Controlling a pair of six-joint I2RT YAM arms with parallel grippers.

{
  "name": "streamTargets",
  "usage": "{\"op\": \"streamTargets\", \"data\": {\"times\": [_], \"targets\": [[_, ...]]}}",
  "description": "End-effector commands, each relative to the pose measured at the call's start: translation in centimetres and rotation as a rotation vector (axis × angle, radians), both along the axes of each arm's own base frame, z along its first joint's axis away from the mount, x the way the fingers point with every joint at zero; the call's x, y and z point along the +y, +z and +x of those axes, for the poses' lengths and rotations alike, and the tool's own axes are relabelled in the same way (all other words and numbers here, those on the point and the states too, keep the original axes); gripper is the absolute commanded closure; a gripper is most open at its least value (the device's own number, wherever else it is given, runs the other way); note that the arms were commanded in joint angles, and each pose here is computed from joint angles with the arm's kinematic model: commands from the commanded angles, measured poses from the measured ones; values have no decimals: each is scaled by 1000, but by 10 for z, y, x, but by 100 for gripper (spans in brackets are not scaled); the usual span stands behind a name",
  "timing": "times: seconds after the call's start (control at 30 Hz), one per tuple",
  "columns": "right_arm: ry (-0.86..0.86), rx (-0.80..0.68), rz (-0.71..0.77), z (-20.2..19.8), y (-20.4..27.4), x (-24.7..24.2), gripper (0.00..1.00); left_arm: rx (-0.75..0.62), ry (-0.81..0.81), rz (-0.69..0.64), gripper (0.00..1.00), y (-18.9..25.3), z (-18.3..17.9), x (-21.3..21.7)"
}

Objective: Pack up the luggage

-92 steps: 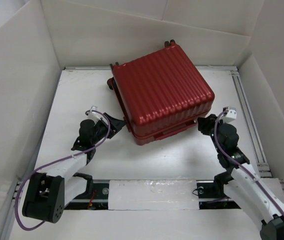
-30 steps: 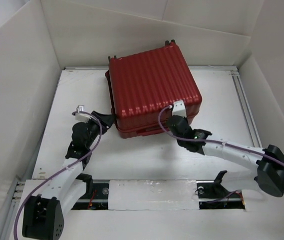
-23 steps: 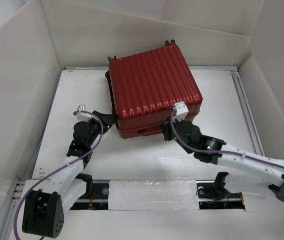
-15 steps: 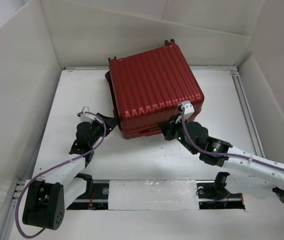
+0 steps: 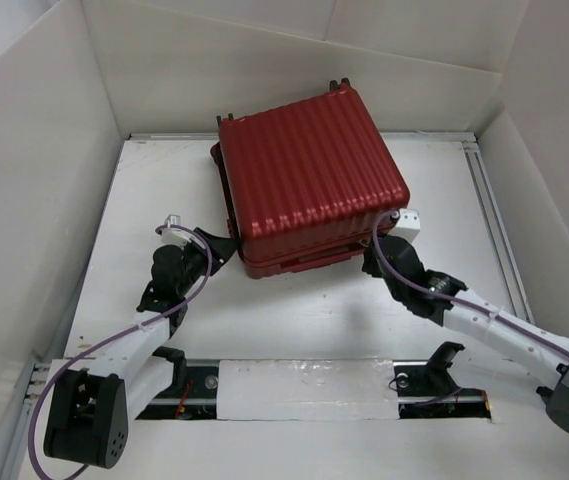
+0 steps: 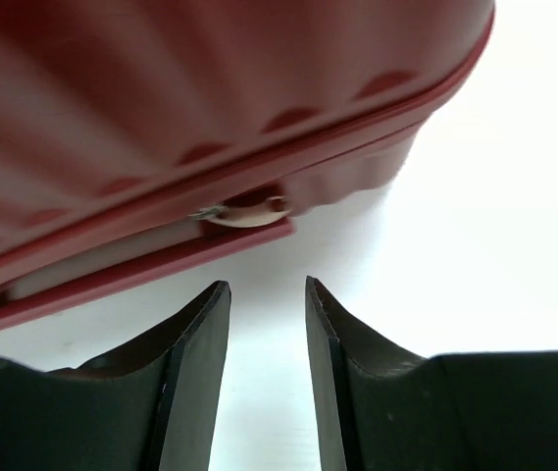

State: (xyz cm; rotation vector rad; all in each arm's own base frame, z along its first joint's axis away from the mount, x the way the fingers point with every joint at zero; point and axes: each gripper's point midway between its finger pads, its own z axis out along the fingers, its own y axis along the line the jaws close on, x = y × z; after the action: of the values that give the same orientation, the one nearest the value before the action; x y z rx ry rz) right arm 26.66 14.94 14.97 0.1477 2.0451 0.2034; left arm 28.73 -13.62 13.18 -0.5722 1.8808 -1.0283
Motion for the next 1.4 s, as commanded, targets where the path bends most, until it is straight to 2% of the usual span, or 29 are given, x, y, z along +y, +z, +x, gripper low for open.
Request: {"op": "streamTargets", "data": {"times": [0.0, 0.17, 0.4, 0.63, 0.8, 0.9, 0.93, 0.97, 1.03, 1.17, 1.3, 1.37], "targets": [[6, -2, -82, 17, 11, -2, 57, -76, -130, -30, 51, 24, -10, -23], [75, 36, -167, 25, 3, 10, 57, -77, -130, -30, 51, 23, -9, -23], [61, -28, -224, 50, 12, 14, 56, -87, -130, -32, 51, 25, -9, -23], [45, -162, -199, 70, 27, 29, 72, -106, -131, -35, 52, 29, -12, -22], [-46, -258, -208, 75, 38, 23, 80, -97, -131, -34, 53, 25, -13, -22], [-96, -298, -203, 80, 44, 22, 90, -97, -131, -34, 53, 23, -14, -22], [-109, -305, -212, 80, 43, 19, 97, -106, -131, -35, 53, 25, -13, -22], [-120, -305, -218, 82, 41, 18, 100, -106, -131, -35, 54, 25, -13, -22], [-134, -311, -205, 84, 41, 19, 100, -97, -131, -34, 54, 23, -13, -22], [22, -301, -114, 69, 41, 62, 100, -103, -132, -26, 56, 20, -9, -23], [332, -273, 182, 13, 58, 154, 100, -82, -137, -58, 59, 13, -8, -26], [504, -241, 343, -29, 68, 203, 100, -78, -164, -63, 60, 12, -11, -29]]}}
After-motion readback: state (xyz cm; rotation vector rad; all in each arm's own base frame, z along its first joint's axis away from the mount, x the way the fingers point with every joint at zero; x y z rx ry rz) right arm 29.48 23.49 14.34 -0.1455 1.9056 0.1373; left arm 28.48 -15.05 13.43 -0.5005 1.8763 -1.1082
